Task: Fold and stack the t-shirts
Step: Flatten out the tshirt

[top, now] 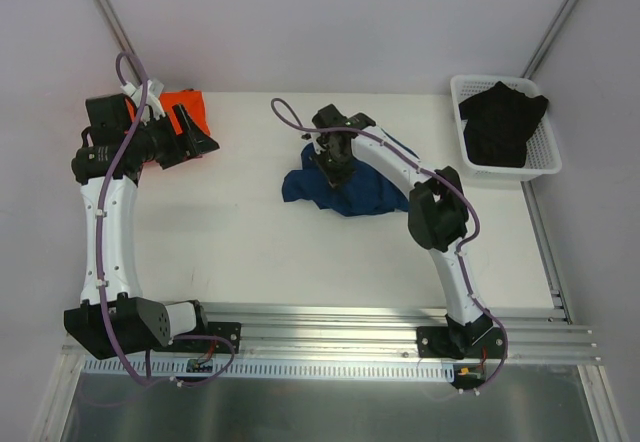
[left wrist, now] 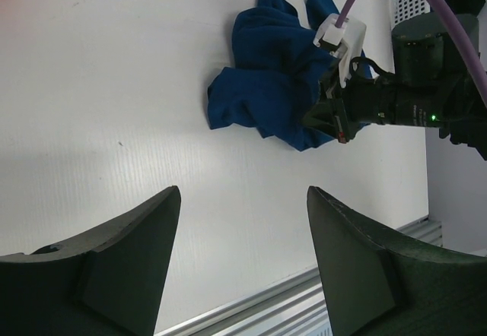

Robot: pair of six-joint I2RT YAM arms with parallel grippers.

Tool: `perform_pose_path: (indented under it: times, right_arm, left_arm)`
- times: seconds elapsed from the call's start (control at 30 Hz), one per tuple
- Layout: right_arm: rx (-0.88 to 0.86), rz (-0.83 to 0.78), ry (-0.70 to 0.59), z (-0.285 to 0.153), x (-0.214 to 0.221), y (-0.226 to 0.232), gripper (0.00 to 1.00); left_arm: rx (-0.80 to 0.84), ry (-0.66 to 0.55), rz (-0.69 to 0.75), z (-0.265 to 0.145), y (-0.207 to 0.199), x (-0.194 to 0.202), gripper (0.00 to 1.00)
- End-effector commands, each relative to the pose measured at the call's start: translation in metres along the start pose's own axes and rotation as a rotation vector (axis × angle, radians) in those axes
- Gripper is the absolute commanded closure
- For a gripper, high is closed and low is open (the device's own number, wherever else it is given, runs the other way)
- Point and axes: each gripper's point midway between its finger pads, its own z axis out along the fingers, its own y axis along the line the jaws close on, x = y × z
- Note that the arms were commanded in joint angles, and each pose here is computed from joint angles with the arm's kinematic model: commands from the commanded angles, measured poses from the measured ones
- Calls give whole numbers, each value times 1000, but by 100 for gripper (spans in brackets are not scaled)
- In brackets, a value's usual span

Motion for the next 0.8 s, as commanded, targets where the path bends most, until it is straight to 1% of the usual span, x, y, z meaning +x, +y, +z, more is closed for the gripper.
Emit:
perform_pose_path:
  times: [0.0, 0.13, 0.17, 0.2, 0.23, 0.27, 0.37, 0.4, 0.5, 0.57, 0.6, 0.63, 0.67, 0.7, 0.73, 0.77]
  right_arm:
    - [19, -25, -114, -37, -29, -1, 99]
    - [88, -54, -321, -112, -69, -19, 99]
    - [115, -82, -415, -149, -83, -23, 99]
    - [131, -101, -475, -171, -90, -25, 100]
    - [196, -102, -513, -190, -93, -36, 99]
    - [226, -102, -581, -221, -94, -42, 99]
    - [310, -85, -658, -262, -93, -62, 100]
    - [337, -88, -700, -283, -92, -65, 100]
    - [428, -112, -754, -321, -82, -78, 99]
    - [420, -139, -744, -321, -75, -74, 99]
    - [394, -136, -685, -306, -63, -71, 96]
    - [329, -139, -653, -291, -57, -60, 83]
    - [277, -156, -611, -274, -50, -47, 61]
    - [236, -166, -563, -259, -42, -38, 32]
    - [168, -172, -510, -236, -35, -22, 29]
    - [112, -173, -491, -226, -32, -10, 28]
  left_arm:
    - [-4, -37, 4, -7, -2, -4, 32]
    - [-3, -38, 15, -7, -1, -3, 32]
    - [-3, -29, 14, -5, 1, -1, 32]
    - [-2, -27, 13, -4, 1, 0, 32]
    - [-1, -12, -1, -1, 4, 4, 32]
    - [17, 6, -11, 3, 4, 7, 32]
    - [32, 47, -59, 14, 9, 12, 33]
    - [41, 53, -66, 16, 8, 12, 33]
    - [41, 66, -69, 25, 10, 10, 34]
    - [48, 72, -73, 28, 9, 9, 34]
    - [49, 73, -74, 29, 8, 8, 34]
    - [57, 71, -70, 29, 5, 6, 34]
    - [53, 67, -72, 28, 5, 5, 34]
    - [55, 65, -70, 28, 4, 4, 33]
    - [51, 58, -64, 28, 4, 1, 30]
    - [48, 49, -59, 26, 3, 0, 29]
